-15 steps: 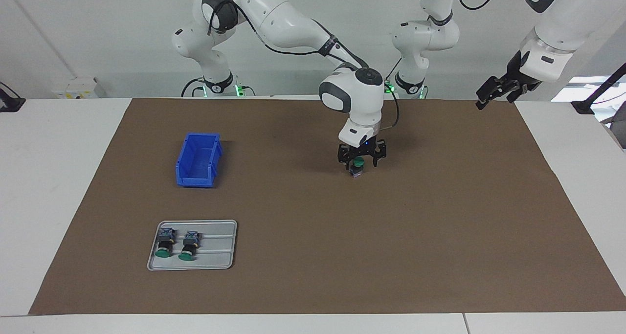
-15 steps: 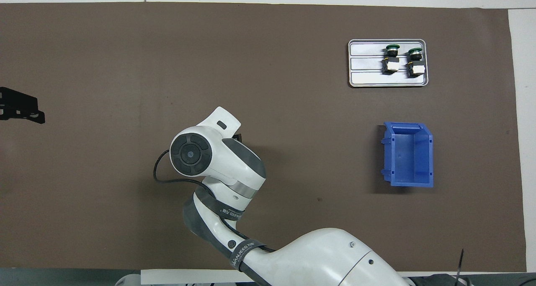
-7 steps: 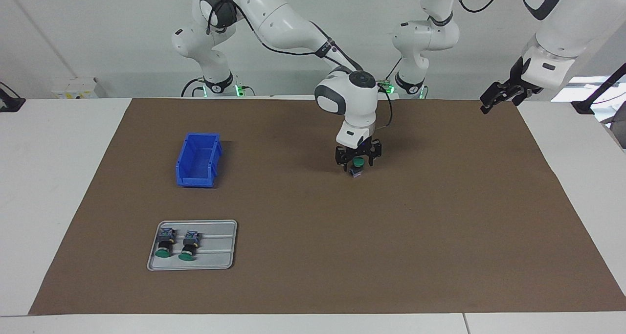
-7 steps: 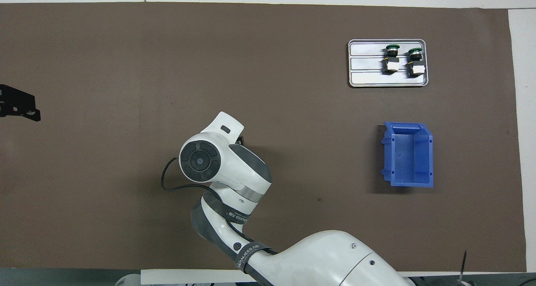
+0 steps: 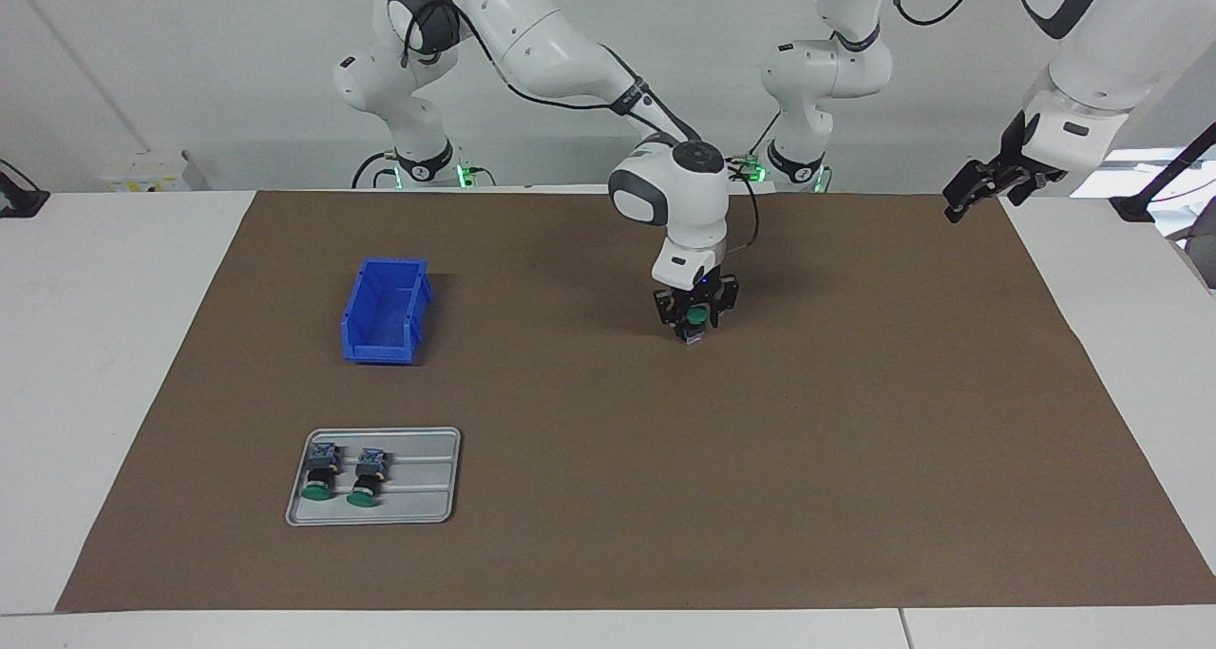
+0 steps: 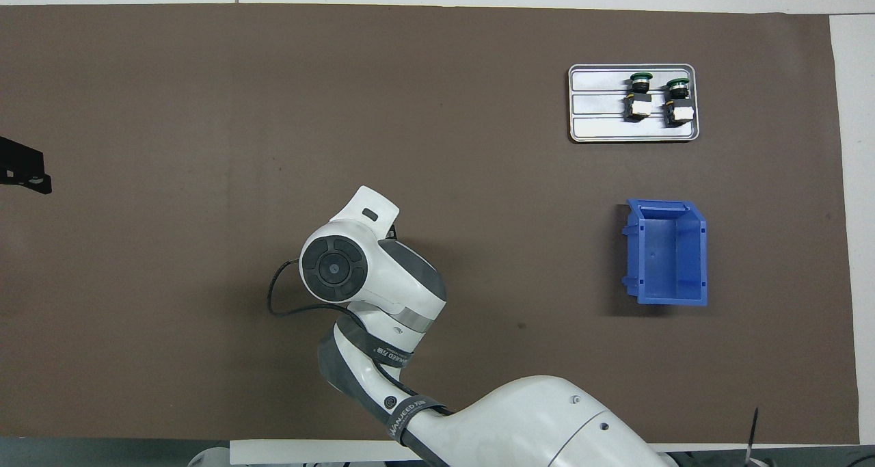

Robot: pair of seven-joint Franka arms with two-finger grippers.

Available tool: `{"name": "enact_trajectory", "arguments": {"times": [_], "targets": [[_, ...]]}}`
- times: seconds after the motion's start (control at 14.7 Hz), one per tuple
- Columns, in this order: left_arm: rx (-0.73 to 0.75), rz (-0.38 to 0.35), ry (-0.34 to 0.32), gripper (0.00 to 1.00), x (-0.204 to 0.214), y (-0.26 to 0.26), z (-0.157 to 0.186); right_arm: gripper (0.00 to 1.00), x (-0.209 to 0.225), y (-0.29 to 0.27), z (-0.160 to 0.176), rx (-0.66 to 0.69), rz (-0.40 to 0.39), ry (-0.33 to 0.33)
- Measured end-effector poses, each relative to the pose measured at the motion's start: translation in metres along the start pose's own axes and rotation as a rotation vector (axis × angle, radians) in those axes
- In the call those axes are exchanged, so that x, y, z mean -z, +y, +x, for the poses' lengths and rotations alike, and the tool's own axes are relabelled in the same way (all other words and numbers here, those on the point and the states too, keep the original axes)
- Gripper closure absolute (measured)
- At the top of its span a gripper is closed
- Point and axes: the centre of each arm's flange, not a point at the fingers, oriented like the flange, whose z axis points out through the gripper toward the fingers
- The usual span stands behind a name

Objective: Place and press button with both arms

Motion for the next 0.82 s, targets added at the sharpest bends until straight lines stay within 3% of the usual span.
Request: {"name": "enact_trajectory", "arguments": {"times": [0.27, 0.48, 0.68, 0.82], "targets": [[-0.005, 0.001, -0.008, 0.0, -0.001, -0.002, 0.0, 0.57, 0.004, 0.004, 0.002, 0.002, -0.013, -0.008], [-0.006, 0.002, -0.014, 0.0, -0.001, -0.002, -0.001, 0.57, 0.039, 0.031, 0.033, -0.011, -0.047, -0.013], [-0.006, 0.002, -0.014, 0.0, -0.002, -0.002, -0.001, 0.57, 0.107, 0.138, 0.081, -0.018, -0.079, 0.015], [-0.005, 0.002, -0.014, 0.0, -0.002, -0.003, -0.001, 0.57, 0.141, 0.226, 0.083, 0.0, -0.111, 0.013]]}}
